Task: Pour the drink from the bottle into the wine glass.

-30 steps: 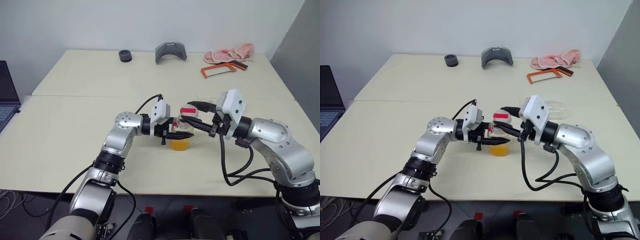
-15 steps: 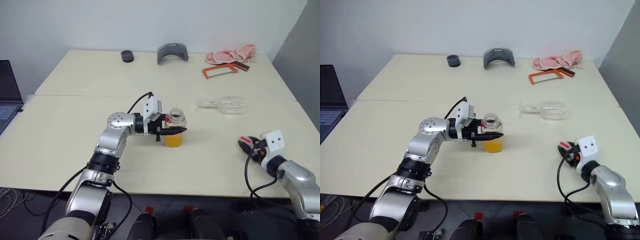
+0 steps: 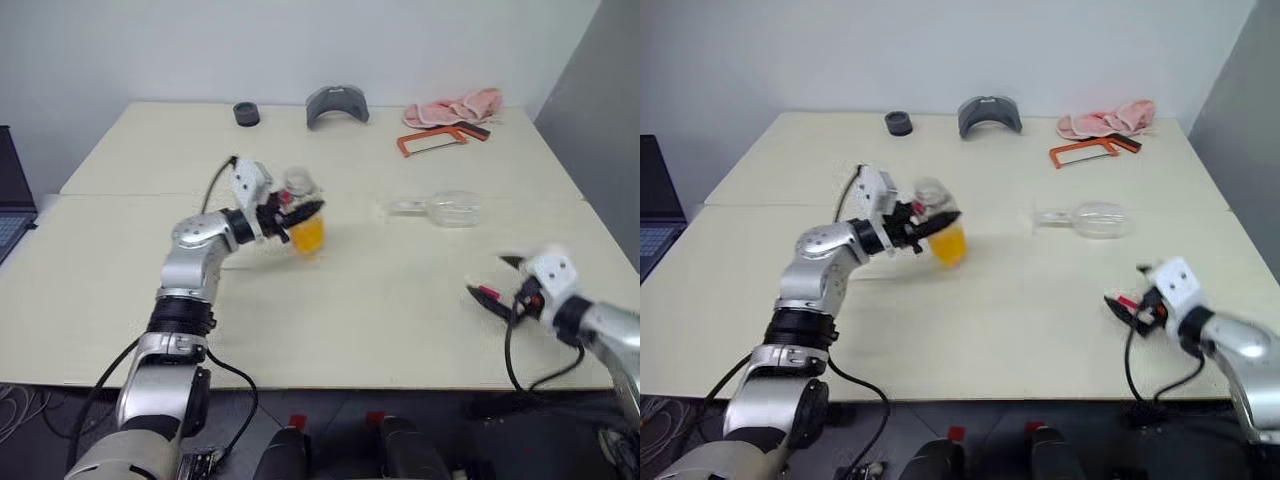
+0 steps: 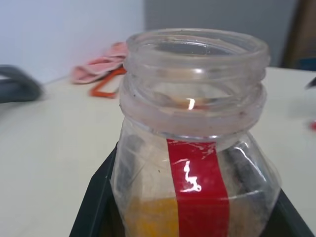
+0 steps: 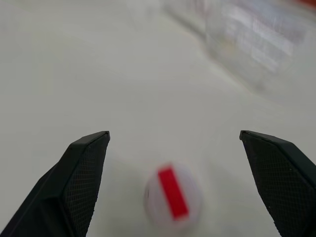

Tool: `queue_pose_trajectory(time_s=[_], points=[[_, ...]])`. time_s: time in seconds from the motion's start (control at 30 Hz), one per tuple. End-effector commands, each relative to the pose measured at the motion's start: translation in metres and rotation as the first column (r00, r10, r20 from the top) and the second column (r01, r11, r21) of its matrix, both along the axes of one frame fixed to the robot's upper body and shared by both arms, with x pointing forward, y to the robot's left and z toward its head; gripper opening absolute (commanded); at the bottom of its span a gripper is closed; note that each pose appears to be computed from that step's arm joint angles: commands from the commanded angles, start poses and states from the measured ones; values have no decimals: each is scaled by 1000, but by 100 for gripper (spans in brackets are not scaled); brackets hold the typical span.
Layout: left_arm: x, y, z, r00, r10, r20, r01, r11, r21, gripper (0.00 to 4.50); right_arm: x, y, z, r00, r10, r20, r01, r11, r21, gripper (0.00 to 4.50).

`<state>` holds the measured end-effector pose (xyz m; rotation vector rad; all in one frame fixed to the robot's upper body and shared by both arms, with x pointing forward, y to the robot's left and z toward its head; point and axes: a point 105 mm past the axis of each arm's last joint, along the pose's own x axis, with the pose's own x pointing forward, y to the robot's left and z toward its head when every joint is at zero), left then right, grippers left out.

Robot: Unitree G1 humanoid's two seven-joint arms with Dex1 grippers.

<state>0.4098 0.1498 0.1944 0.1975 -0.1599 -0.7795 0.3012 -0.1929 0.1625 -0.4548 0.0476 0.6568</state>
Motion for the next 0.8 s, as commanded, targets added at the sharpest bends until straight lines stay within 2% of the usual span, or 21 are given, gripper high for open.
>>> queue_pose_trajectory(time_s=[0.03,0.2,0.4,0.8], points=[[14,29,22,981,179,77,-176,983,-43,170,-2,60,20,982,186,38,-189,977,98,450],[25,56,20,952,306,33,-300,946,-123,170,6,141,31,933,359,16,-354,911,214,450],[31,70,20,930,366,16,-359,920,-157,170,22,190,33,910,415,15,-411,896,169,450],[41,83,0,861,506,-48,-506,845,-176,170,33,211,31,898,439,29,-440,892,108,450]])
